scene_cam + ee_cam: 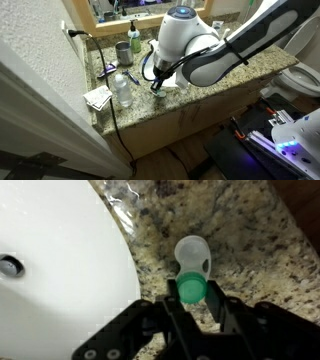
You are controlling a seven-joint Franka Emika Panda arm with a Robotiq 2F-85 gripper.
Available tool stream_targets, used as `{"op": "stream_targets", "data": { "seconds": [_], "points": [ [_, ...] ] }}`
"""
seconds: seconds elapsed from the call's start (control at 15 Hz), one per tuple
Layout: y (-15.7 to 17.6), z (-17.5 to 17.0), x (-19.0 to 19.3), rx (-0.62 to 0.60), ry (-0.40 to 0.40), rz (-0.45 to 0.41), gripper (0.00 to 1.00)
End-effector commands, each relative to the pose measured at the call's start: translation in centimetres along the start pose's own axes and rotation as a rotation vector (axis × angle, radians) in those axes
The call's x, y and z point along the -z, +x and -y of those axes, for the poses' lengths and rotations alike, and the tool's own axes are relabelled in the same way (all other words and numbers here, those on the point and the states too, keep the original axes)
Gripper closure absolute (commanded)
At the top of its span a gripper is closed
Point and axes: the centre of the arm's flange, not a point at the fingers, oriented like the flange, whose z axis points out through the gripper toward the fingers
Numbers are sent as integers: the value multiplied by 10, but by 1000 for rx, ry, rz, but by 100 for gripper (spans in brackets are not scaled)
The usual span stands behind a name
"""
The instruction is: Pick the green object and put it on the white object on the counter
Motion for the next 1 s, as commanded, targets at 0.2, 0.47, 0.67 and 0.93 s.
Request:
{"op": "stream_targets", "data": {
  "seconds": [0.2, 0.47, 0.67, 0.93],
  "points": [
    [3, 5, -13, 4, 4, -10, 92],
    [3, 5, -15, 4, 5, -9, 92],
    [3, 6, -15, 6, 4, -9, 92],
    [2, 10, -4, 12, -7, -1, 29]
  ]
}}
